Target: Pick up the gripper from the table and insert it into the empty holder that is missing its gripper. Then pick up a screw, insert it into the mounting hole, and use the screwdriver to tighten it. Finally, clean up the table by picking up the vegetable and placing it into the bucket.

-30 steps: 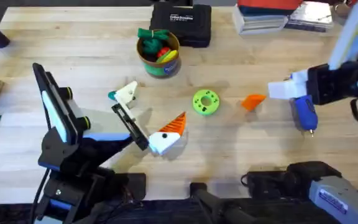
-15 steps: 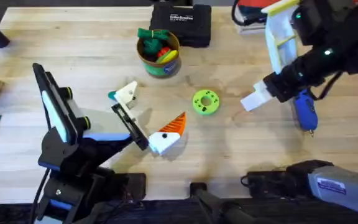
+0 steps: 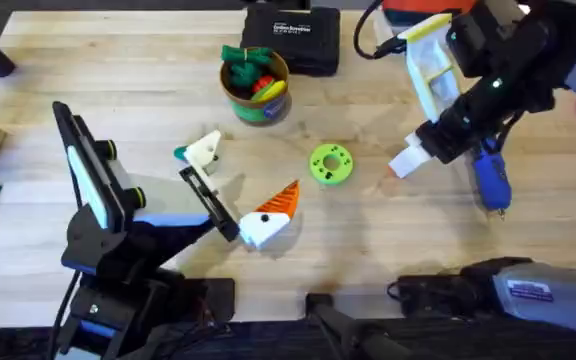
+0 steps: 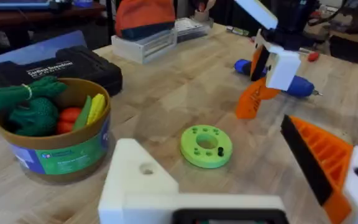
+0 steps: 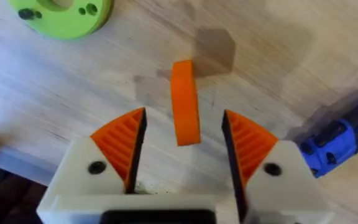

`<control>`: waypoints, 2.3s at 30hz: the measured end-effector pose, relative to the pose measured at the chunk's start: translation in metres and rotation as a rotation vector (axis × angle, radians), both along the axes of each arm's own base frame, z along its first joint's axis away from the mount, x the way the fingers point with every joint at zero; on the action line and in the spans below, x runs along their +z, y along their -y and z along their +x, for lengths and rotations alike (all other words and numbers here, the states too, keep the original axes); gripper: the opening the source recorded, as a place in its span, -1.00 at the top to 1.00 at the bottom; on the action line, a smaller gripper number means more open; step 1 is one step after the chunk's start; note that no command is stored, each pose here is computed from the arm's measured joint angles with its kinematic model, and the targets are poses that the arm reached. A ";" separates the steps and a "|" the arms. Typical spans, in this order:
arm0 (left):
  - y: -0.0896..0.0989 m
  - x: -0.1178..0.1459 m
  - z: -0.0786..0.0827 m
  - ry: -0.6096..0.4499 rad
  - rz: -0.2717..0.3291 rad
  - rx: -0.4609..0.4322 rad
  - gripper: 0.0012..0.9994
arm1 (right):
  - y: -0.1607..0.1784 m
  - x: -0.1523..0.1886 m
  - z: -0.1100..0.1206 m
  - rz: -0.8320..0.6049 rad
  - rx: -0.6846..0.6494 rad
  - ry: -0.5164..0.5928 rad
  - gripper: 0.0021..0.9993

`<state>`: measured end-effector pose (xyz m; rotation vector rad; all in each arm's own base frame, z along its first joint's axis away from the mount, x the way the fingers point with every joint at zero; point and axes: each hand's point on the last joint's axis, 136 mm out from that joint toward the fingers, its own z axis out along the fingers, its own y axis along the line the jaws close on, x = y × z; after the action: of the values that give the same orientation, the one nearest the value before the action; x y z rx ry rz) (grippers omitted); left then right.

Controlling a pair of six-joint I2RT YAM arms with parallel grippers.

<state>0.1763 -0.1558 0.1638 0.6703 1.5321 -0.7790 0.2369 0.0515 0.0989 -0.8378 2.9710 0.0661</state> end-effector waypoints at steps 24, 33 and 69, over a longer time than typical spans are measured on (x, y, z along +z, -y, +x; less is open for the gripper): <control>0.000 0.000 0.000 0.000 0.000 0.000 -0.97 | 0.000 -0.009 0.001 -0.009 0.000 -0.034 0.47; 0.000 0.000 0.000 0.000 0.000 0.000 -0.97 | 0.001 -0.009 0.002 -0.012 0.002 -0.031 0.96; 0.000 0.000 0.000 -0.001 0.000 0.000 -0.97 | -0.164 0.079 0.006 1.198 -0.137 -0.128 0.98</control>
<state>0.1763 -0.1558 0.1638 0.6700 1.5325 -0.7793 0.2433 0.2151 0.1780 -0.4223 2.3324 1.6777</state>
